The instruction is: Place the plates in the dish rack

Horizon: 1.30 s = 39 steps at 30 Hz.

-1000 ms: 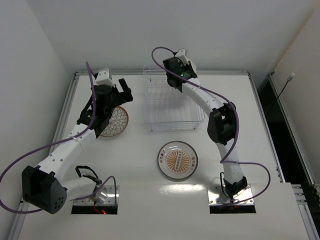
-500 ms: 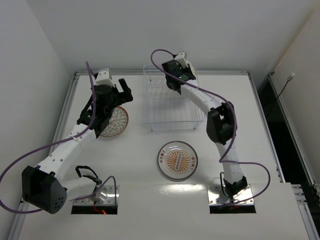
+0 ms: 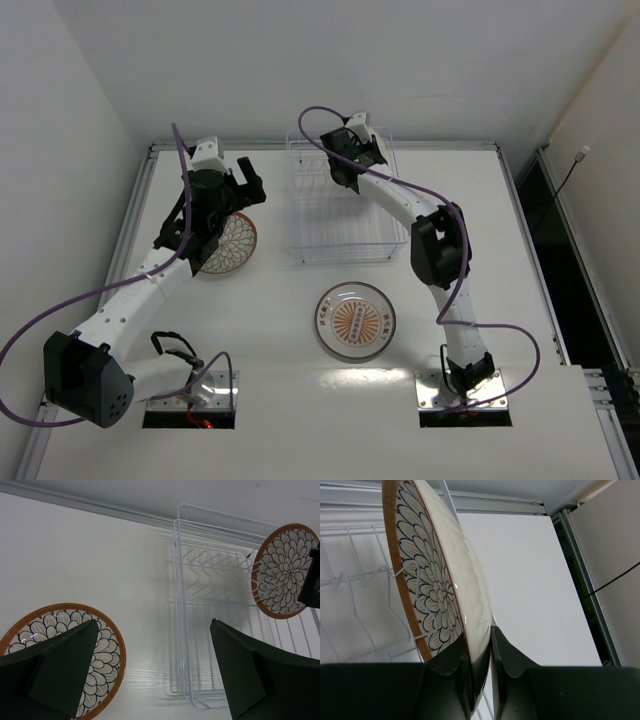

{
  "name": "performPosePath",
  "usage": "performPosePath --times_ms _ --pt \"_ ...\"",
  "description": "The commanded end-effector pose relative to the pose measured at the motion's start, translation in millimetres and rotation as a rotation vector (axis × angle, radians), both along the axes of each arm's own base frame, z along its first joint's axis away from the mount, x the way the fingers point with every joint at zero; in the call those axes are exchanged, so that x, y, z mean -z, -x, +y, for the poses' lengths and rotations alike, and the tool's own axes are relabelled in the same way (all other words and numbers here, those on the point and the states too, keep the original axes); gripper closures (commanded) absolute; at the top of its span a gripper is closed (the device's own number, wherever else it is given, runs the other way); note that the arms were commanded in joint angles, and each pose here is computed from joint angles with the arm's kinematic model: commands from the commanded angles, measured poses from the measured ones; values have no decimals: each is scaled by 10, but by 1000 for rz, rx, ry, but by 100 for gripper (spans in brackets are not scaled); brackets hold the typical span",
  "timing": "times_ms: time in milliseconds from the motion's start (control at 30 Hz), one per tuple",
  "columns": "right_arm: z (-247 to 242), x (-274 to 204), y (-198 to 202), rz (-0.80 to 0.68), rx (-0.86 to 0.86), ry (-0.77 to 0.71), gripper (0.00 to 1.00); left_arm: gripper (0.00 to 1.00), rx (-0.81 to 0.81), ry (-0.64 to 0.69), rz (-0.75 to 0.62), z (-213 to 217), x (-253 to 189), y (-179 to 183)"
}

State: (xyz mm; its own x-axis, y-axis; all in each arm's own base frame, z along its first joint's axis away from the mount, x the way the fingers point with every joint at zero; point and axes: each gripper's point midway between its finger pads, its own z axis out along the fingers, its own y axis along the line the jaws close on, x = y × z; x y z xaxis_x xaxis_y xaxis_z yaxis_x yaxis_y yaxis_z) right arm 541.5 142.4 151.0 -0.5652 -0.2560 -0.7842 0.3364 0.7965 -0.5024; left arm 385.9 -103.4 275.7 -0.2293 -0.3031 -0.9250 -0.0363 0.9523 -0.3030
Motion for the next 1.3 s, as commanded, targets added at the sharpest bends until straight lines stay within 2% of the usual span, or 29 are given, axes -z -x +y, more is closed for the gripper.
performPosePath --times_ms 0,33,100,133,233,333,433,700,1067,1200,1233,1267 --pt "369 471 90 99 -107 -171 100 6 8 16 -62 -17 -211 24" --pt "369 471 90 99 -107 -171 100 6 8 16 -62 -17 -211 24" --pt "383 480 89 103 -113 -177 92 6 8 16 -62 -17 -211 24" --pt "386 481 89 99 -109 -184 80 6 8 16 -62 -17 -211 24" --pt "390 361 87 74 -107 -202 59 6 8 16 -62 -17 -211 24" --pt "354 203 90 42 -95 -200 48 6 8 16 -62 -17 -211 24" --pt "367 -4 116 5 -90 -197 44 6 8 16 -62 -17 -211 24" --pt "368 -566 83 -86 -95 -233 43 6 8 16 -62 -17 -211 24" --pt "109 -398 -79 -57 -33 -206 44 6 8 16 -62 -17 -211 24" --pt "-64 -350 -126 -59 3 -226 53 4 8 16 -62 -17 -211 24" --pt "-78 -337 -92 -57 9 -231 61 4 8 16 -62 -17 -211 24" --pt "-138 -346 -84 -57 18 -230 66 4 8 16 -62 -17 -211 24"
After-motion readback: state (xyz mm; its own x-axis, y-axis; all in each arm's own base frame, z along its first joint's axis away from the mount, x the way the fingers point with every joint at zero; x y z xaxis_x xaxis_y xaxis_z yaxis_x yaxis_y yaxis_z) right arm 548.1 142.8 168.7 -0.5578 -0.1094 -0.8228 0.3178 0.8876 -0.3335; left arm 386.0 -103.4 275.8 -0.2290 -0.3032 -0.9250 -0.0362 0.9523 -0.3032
